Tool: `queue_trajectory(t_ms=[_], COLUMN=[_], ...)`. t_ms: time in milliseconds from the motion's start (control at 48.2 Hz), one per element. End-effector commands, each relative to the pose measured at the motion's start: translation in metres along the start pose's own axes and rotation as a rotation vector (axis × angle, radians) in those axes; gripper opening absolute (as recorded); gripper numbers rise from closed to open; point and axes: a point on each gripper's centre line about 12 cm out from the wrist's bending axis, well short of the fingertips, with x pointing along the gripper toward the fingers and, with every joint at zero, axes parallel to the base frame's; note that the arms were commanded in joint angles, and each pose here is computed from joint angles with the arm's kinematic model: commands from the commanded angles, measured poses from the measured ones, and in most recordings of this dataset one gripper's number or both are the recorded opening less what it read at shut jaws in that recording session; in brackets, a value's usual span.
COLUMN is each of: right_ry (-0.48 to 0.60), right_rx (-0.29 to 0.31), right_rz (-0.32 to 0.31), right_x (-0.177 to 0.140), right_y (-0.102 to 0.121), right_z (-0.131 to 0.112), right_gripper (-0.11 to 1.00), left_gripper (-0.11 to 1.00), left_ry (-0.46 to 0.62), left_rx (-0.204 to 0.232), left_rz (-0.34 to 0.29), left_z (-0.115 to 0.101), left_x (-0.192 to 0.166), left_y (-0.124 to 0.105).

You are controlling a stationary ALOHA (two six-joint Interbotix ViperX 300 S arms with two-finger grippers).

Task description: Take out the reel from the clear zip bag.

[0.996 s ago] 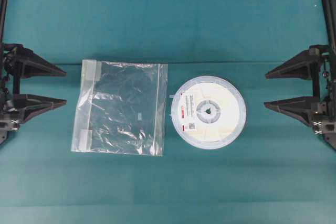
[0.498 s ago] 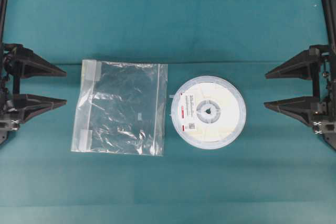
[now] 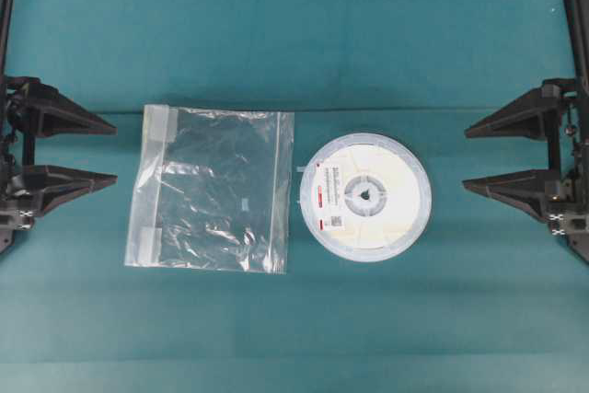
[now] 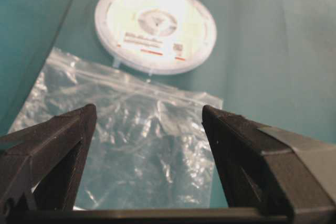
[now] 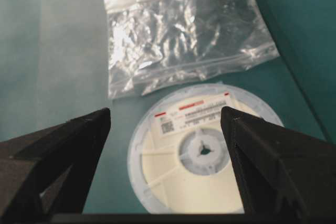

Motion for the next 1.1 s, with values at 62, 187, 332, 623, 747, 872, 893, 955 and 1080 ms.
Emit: queue_trajectory(t_ms=[62, 187, 332, 623, 747, 872, 893, 955, 1080], right_ry=[-0.016, -0.016, -0.015, -0.019, -0.018, -0.02, -0.019, -0.019, -0.019], right_rx=[-0.023, -0.036, -0.049, -0.083, -0.085, -0.085, -0.085, -0.083, -0.083], right_rz=[0.006, 0.006, 0.005, 0.006, 0.006, 0.007, 0.007, 0.006, 0.006], right_x=[-0.0003, -0.0003, -0.0002, -0.0007, -0.0003, -0.0004, -0.0003, -0.0004, -0.0004], right_y=[0.0021, 0.0021, 0.0019, 0.0022, 0.002, 0.0023, 0.0021, 0.0022, 0.0022], right_z=[0.0061, 0.0061, 0.0055, 0.0065, 0.0058, 0.0066, 0.006, 0.0065, 0.0065], right_gripper=[0.9, 0.9, 0.9, 0.9, 0.9, 0.9, 0.9, 0.9, 0.9], left_gripper=[0.88, 0.88, 0.88, 0.88, 0.88, 0.88, 0.88, 0.88, 0.88], left_ry=[-0.018, -0.015, -0.018, -0.016, -0.016, -0.018, -0.016, -0.015, -0.016], left_rx=[0.005, 0.005, 0.005, 0.002, 0.002, 0.002, 0.002, 0.001, 0.002], left_rz=[-0.005, -0.004, -0.005, -0.006, -0.004, -0.005, -0.004, -0.005, -0.006], left_z=[0.0069, 0.0061, 0.0069, 0.0062, 0.0063, 0.0065, 0.0063, 0.006, 0.0062], left_x=[-0.0002, 0.0002, -0.0002, -0.0001, -0.0001, -0.0001, -0.0001, 0.0002, -0.0001], left_y=[-0.0016, -0.0015, -0.0016, -0.0018, -0.0015, -0.0015, -0.0015, -0.0018, -0.0018])
